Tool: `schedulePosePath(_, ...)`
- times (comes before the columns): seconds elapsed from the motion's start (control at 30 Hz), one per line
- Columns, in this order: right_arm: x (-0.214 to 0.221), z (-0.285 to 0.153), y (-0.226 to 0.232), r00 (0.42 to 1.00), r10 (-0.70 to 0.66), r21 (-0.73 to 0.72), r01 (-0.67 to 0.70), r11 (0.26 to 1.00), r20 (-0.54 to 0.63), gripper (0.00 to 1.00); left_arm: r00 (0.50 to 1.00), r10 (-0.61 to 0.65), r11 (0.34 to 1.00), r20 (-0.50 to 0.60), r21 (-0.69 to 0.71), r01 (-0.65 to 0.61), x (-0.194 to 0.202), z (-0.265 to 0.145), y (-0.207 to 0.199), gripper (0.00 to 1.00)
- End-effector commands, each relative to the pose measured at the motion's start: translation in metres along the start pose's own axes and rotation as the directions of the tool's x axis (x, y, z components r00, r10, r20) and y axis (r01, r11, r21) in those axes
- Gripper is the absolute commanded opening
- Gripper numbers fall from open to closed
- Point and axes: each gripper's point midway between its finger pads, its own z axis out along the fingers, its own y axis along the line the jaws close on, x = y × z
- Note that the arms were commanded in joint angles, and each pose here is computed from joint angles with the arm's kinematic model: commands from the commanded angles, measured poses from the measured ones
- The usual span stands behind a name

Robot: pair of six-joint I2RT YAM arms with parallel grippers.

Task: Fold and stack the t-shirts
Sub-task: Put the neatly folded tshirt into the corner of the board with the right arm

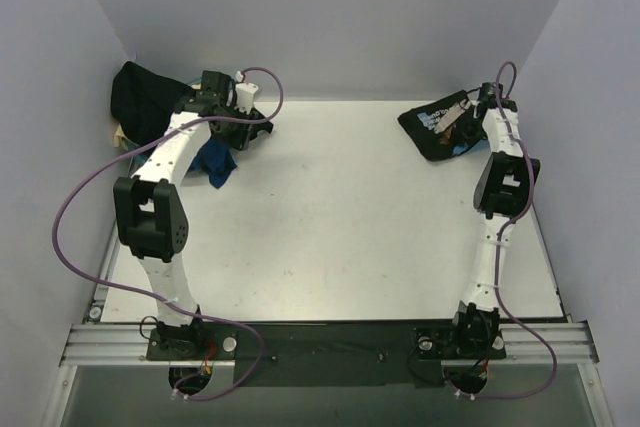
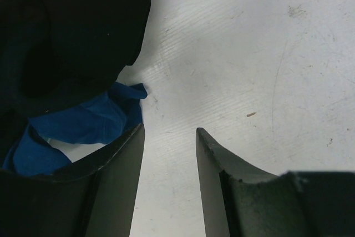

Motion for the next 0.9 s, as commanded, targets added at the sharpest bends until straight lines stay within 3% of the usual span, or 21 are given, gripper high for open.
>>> schedulePosePath(0.0,0.002,0.014,0.002,0.976,0.194,0.018,-0.197,0.980,0.095,0.00,0.998,0.011,0.999,0.062,-0.048,-0.008,-0.016,-0.026,0.015,0.52)
schedulePosePath(0.07,-0.002,0.009,0.003,0.971,0.199,0.008,-0.202,0.979,0.136,0.00,0.998,0.009,0.999,0.061,-0.051,-0.006,-0.014,-0.025,0.017,0.52)
schedulePosePath(0.2,-0.005,-0.031,0.043,0.980,0.023,-0.055,-0.012,0.998,0.198,0.01,0.999,0.002,0.999,0.051,-0.042,0.000,-0.010,-0.021,0.018,0.52)
schedulePosePath(0.33,-0.013,-0.084,0.087,0.938,-0.158,-0.143,0.210,0.967,0.309,0.20,0.999,0.002,1.000,0.054,-0.029,-0.001,-0.013,-0.020,0.017,0.52)
schedulePosePath(0.43,0.004,-0.104,0.108,0.838,-0.399,-0.106,0.465,0.879,0.372,0.38,0.998,0.000,1.000,0.061,-0.023,0.002,-0.014,-0.022,0.017,0.52)
schedulePosePath(0.47,0.006,-0.104,0.105,0.772,-0.512,-0.062,0.573,0.817,0.377,0.41,0.998,0.000,1.000,0.063,-0.017,0.001,-0.014,-0.023,0.016,0.52)
schedulePosePath(0.5,0.043,-0.099,0.122,0.717,-0.605,-0.099,0.669,0.737,0.346,0.46,0.998,0.000,1.000,0.063,-0.016,0.001,-0.014,-0.024,0.016,0.52)
schedulePosePath(0.57,0.067,-0.088,0.122,0.536,-0.788,-0.016,0.829,0.559,0.303,0.52,0.998,-0.001,1.000,0.066,-0.020,0.003,-0.014,-0.026,0.018,0.52)
schedulePosePath(0.6,0.082,-0.077,0.112,0.381,-0.893,0.062,0.912,0.405,0.239,0.55,0.998,-0.006,1.000,0.068,-0.022,0.007,-0.013,-0.028,0.020,0.52)
schedulePosePath(0.63,0.076,-0.076,0.108,0.312,-0.924,0.147,0.926,0.348,0.219,0.60,0.998,-0.005,1.000,0.065,-0.022,0.006,-0.012,-0.028,0.020,0.52)
schedulePosePath(0.67,0.085,-0.067,0.106,0.165,-0.973,0.194,0.961,0.196,0.164,0.62,0.998,-0.006,1.000,0.063,-0.023,0.007,-0.011,-0.029,0.021,0.52)
schedulePosePath(0.73,0.076,-0.065,0.104,0.039,-0.992,0.281,0.957,0.071,0.118,0.64,0.999,-0.008,1.000,0.054,-0.025,0.009,-0.008,-0.031,0.023,0.52)
schedulePosePath(0.83,0.062,-0.060,0.096,0.054,-0.992,0.319,0.944,0.086,0.110,0.61,0.999,-0.004,1.000,0.038,-0.023,0.005,-0.004,-0.030,0.022,0.52)
schedulePosePath(0.87,0.060,-0.055,0.094,0.010,-0.996,0.319,0.947,0.038,0.087,0.61,1.000,-0.006,1.000,0.030,-0.020,0.006,-0.002,-0.028,0.022,0.52)
